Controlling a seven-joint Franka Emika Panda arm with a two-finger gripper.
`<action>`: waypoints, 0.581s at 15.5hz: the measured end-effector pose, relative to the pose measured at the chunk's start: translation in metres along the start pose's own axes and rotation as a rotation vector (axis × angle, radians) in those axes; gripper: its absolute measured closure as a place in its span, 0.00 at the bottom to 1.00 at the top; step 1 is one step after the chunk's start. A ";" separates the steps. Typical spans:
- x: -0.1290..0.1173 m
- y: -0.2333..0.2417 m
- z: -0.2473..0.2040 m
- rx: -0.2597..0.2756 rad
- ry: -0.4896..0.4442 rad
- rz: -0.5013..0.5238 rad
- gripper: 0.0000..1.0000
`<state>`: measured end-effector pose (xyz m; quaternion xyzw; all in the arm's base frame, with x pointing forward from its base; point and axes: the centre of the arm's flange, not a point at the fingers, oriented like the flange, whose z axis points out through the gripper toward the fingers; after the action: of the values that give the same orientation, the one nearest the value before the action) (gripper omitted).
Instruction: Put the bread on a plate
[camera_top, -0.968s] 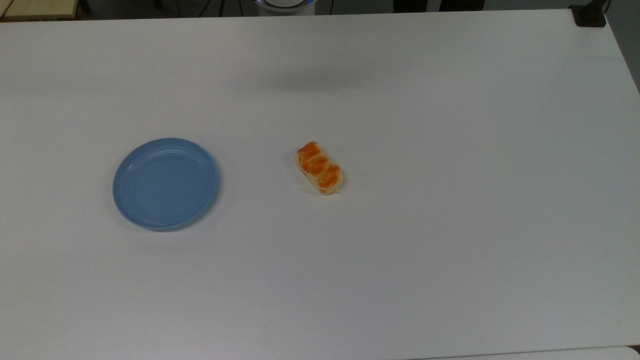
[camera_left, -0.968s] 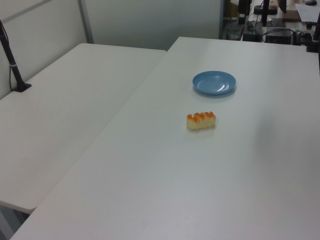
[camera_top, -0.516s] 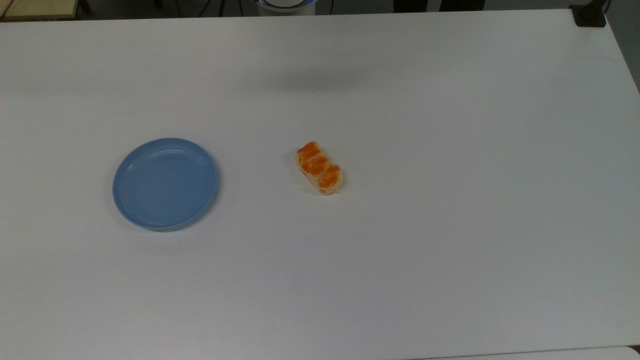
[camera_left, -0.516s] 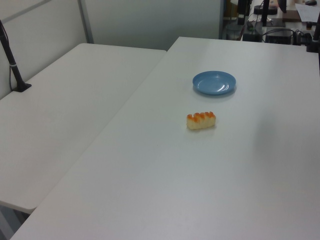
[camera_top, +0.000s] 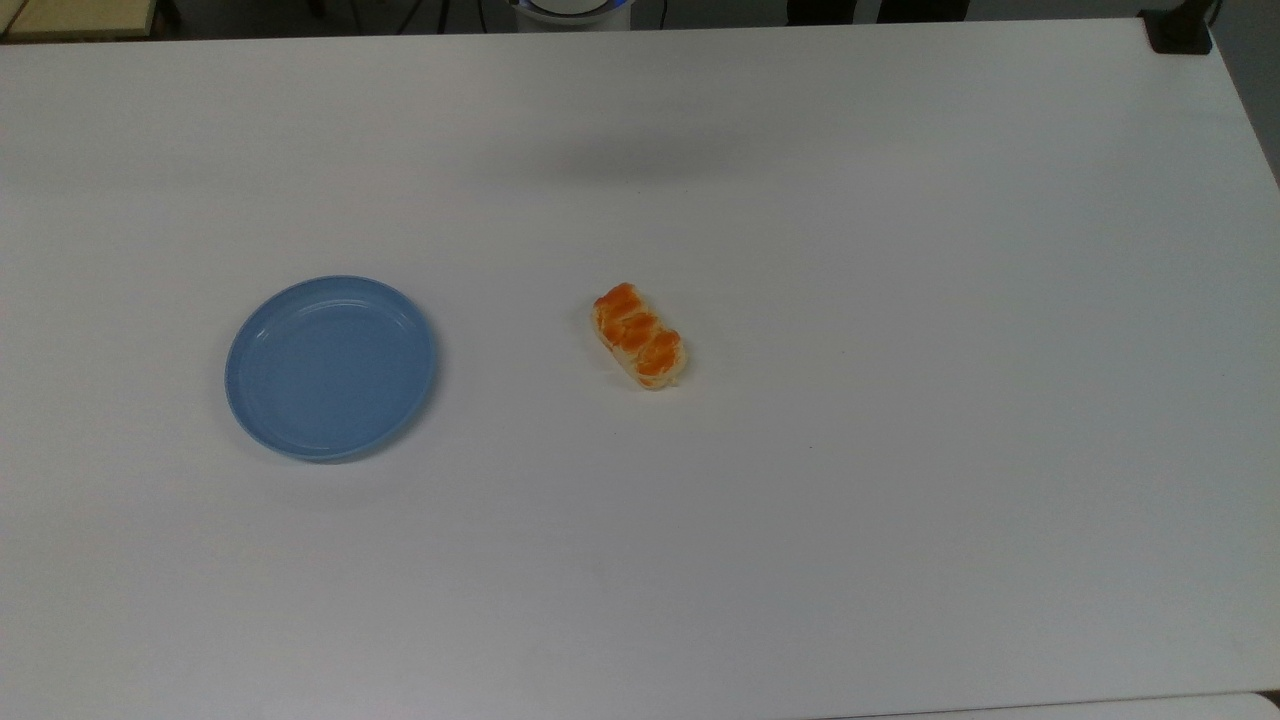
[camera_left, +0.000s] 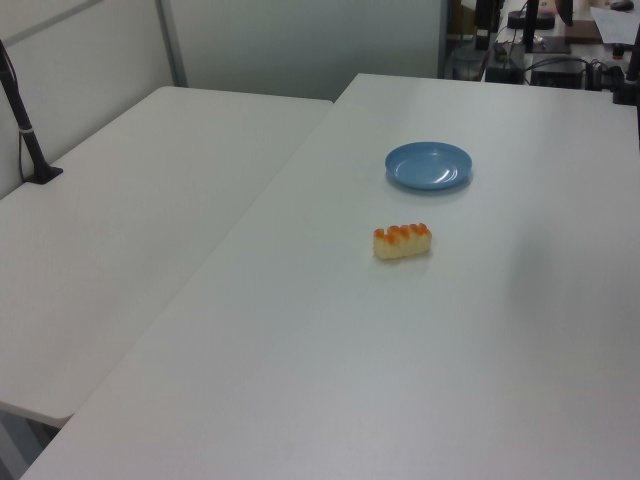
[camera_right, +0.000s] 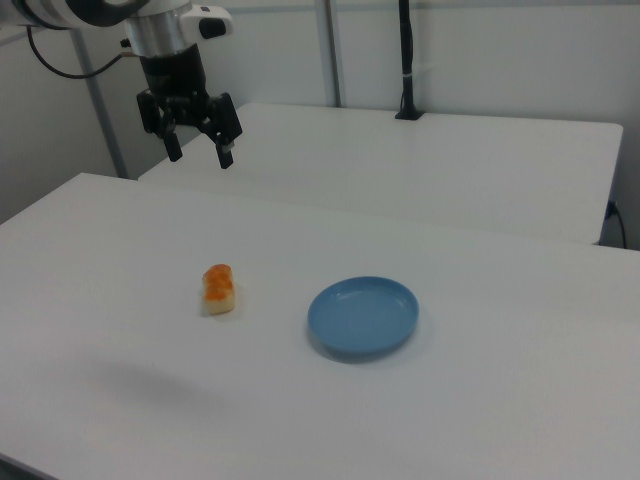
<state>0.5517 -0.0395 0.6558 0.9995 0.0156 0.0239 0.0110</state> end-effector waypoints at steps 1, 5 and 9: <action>0.000 0.000 0.000 0.000 0.000 0.000 0.00; 0.000 0.000 0.001 0.000 -0.004 0.000 0.00; -0.001 0.000 0.003 0.001 -0.014 0.000 0.00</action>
<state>0.5508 -0.0394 0.6527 0.9997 0.0155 0.0168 0.0104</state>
